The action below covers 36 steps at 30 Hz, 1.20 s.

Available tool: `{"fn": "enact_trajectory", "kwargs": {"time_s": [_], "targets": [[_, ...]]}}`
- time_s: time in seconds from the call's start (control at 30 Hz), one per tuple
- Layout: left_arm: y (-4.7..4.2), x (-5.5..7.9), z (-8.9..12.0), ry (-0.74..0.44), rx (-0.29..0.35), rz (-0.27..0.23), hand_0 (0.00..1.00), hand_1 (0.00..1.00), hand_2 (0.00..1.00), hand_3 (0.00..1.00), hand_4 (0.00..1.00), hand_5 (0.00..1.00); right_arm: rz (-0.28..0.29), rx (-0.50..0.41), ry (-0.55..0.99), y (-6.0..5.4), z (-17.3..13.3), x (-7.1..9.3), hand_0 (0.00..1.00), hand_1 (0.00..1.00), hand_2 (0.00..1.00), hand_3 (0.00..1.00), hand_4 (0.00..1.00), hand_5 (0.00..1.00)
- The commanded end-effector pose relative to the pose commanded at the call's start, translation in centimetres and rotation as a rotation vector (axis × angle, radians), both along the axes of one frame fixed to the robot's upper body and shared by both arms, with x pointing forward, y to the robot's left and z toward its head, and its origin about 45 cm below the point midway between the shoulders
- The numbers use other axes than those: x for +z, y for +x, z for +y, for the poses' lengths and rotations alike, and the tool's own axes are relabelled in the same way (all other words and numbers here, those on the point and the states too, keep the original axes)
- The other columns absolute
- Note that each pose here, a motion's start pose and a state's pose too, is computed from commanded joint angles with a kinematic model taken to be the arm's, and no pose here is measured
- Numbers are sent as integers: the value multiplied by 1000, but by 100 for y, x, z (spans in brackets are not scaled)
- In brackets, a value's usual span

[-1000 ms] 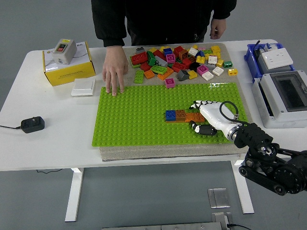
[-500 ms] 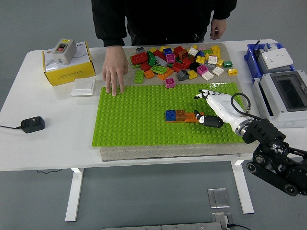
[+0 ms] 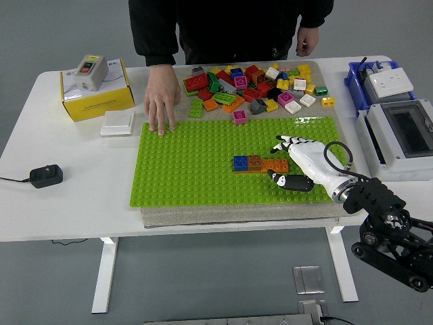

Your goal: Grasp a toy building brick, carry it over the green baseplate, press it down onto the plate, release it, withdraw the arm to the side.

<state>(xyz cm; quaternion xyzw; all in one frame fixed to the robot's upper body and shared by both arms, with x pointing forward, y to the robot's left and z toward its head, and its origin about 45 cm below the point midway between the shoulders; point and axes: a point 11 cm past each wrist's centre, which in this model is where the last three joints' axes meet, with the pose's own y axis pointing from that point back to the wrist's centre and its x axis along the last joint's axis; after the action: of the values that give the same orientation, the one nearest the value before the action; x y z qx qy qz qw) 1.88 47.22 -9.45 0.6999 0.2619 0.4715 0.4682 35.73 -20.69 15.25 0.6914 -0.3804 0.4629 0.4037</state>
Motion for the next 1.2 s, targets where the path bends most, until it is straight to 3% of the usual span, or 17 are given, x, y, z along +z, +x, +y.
{"fn": "enact_trajectory", "kwargs": {"time_s": [0.57, 1.2], "targets": [[15, 0, -2, 0, -1, -2, 636, 605, 563, 716, 464, 632, 27, -39, -39, 120, -71, -157, 830, 942, 988, 640, 634, 701], [18, -8, -22, -6, -2, -3, 635, 605, 564, 713, 465, 634, 55, -30, -53, 79, -18, -297, 838, 948, 994, 632, 625, 711]]}}
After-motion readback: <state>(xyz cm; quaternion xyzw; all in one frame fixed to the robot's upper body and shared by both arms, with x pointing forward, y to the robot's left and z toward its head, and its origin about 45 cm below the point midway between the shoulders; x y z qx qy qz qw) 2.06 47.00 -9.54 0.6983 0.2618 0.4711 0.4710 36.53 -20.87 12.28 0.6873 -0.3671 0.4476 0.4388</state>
